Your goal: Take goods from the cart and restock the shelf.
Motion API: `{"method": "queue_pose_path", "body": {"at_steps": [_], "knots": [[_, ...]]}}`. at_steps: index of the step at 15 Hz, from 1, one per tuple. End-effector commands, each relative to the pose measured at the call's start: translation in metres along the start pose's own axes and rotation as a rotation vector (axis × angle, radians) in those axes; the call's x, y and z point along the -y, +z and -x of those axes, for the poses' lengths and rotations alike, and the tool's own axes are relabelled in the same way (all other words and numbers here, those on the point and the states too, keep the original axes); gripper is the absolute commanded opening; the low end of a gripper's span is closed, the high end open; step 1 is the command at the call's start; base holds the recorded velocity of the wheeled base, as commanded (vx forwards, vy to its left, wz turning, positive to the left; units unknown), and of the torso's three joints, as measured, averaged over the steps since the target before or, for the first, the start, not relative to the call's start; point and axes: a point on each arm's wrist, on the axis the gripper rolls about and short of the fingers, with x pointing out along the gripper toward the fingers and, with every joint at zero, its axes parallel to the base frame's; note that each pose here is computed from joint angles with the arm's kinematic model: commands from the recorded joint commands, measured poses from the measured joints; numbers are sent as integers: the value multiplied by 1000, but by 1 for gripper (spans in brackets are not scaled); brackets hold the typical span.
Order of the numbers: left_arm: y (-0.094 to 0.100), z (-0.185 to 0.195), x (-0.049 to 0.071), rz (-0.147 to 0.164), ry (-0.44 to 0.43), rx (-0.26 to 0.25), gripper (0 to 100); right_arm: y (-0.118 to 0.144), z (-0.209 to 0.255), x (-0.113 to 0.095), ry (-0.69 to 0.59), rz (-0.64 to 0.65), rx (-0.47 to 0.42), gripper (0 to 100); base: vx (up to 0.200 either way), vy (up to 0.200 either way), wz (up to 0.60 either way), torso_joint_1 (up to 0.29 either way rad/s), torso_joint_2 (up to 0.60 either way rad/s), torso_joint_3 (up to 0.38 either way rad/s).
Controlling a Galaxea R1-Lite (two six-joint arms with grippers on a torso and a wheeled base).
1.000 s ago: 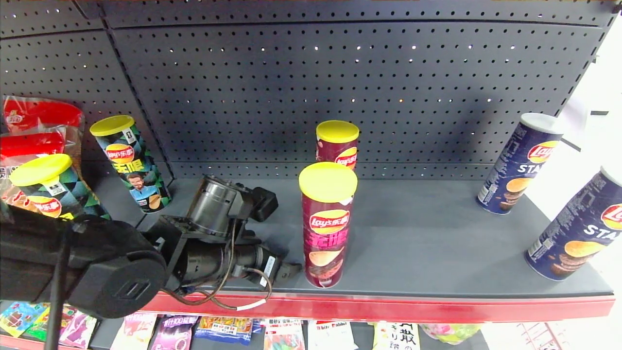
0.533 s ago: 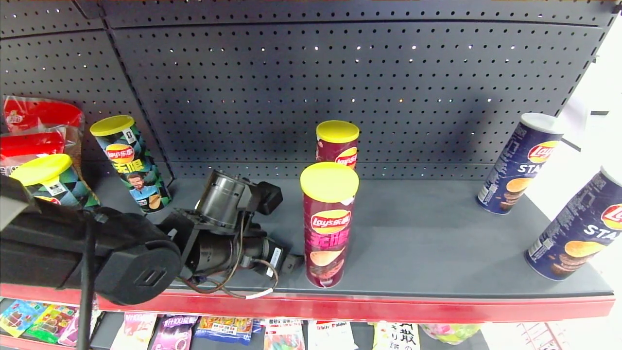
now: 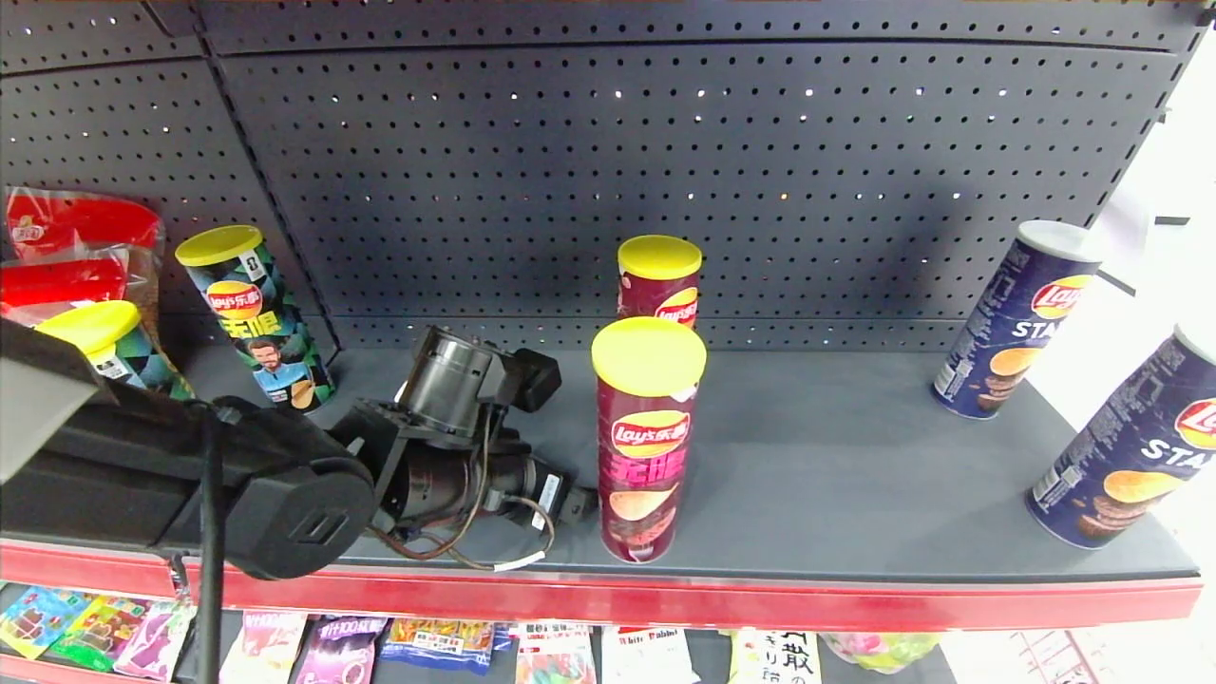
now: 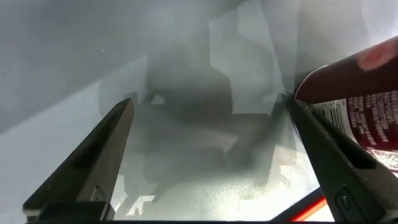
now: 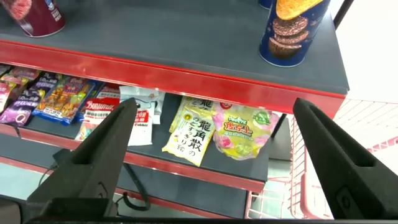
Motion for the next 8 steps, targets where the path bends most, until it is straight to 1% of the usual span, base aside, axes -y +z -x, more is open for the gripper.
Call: {"method": "queue_pose_path", "body": {"at_steps": [1,2,4,5,6,8], "knots": [[-1,2,-1,1,8,2,100,0,0,0,0,1,-4,100,0,0,0,0,0,0],[1,8,-1,2,18,15,100,0,-1,0,-1,1,-6,100,0,0,0,0,0,0],[7,40,-6,6,27,81,100,0,-1,0,-1,2,-11,100,0,0,0,0,0,0],[5,62,-9,4,32,115,100,1,-2,0,-1,2,-14,100,0,0,0,0,0,0],[-4,92,-12,-1,43,132,100,1,-2,0,-1,4,-15,100,0,0,0,0,0,0],[-35,156,-18,4,70,146,100,2,-2,0,-13,9,-21,100,0,0,0,0,0,0]]}}
